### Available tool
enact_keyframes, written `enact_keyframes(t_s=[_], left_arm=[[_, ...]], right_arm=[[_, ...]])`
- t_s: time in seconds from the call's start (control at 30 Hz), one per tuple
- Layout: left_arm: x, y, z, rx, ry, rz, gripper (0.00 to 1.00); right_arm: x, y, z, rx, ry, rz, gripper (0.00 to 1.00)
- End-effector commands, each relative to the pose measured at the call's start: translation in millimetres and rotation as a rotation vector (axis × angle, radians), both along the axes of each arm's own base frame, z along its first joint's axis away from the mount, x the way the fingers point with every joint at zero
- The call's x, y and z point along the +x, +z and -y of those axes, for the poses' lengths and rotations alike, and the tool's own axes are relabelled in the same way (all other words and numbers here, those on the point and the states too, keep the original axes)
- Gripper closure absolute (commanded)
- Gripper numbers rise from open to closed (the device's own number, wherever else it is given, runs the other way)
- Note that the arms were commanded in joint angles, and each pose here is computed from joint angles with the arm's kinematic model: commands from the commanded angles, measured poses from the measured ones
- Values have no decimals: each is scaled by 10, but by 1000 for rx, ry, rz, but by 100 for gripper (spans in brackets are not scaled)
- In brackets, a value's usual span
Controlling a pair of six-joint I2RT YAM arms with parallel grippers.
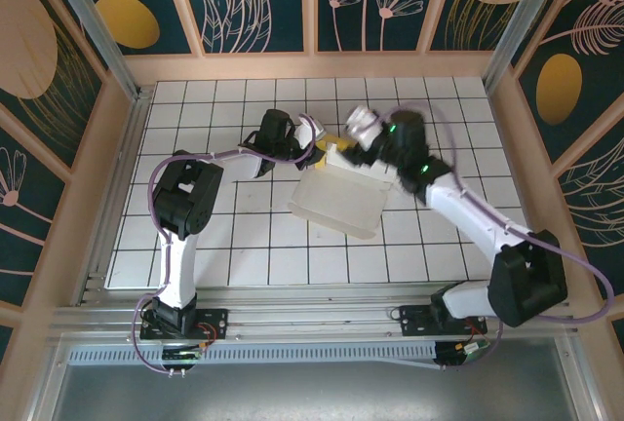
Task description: Fold the paper box
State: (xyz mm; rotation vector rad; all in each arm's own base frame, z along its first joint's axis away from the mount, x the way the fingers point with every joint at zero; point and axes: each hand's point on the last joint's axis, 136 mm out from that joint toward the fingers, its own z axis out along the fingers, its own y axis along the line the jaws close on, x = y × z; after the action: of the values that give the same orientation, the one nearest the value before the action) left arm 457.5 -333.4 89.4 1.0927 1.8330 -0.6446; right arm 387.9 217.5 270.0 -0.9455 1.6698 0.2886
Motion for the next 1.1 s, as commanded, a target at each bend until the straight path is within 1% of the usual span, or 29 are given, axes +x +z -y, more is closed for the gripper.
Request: enact_keyframes(t_s=[0.0, 0.03, 0.13, 0.2, 0.3, 0.37, 0.43, 0.6, 0.83, 1.07], left_arm=[[37, -150, -44, 81, -15, 24, 73], [48, -163, -45, 91, -17, 20, 73], [87, -174, -21, 124, -44, 33, 73], [90, -143, -6, 126, -63, 56, 73], [85, -98, 19, 122, -86, 76, 73], [85, -94, 29, 123, -95, 77, 73], [92, -99, 36, 125, -98, 73, 73], [110, -130, 45, 127, -95, 57, 73], [176, -119, 51, 131, -70, 33, 71], [179, -100, 55, 124, -66, 30, 70]], right_arm=[[177, -34, 168, 301, -56, -427, 31], [288, -97, 244, 321, -88, -497, 33], [496, -333, 293, 353, -103, -681, 36], [505, -480, 199, 361, -50, -764, 36], [420, -650, 29, 368, 46, -868, 36], [380, -785, -40, 347, 69, -914, 36], [372, -907, -70, 329, 64, -943, 36], [444, -1074, -65, 334, 32, -984, 41], [430, -1244, -56, 327, 17, -1029, 39], [515, -1494, 74, 283, -85, -1058, 40]])
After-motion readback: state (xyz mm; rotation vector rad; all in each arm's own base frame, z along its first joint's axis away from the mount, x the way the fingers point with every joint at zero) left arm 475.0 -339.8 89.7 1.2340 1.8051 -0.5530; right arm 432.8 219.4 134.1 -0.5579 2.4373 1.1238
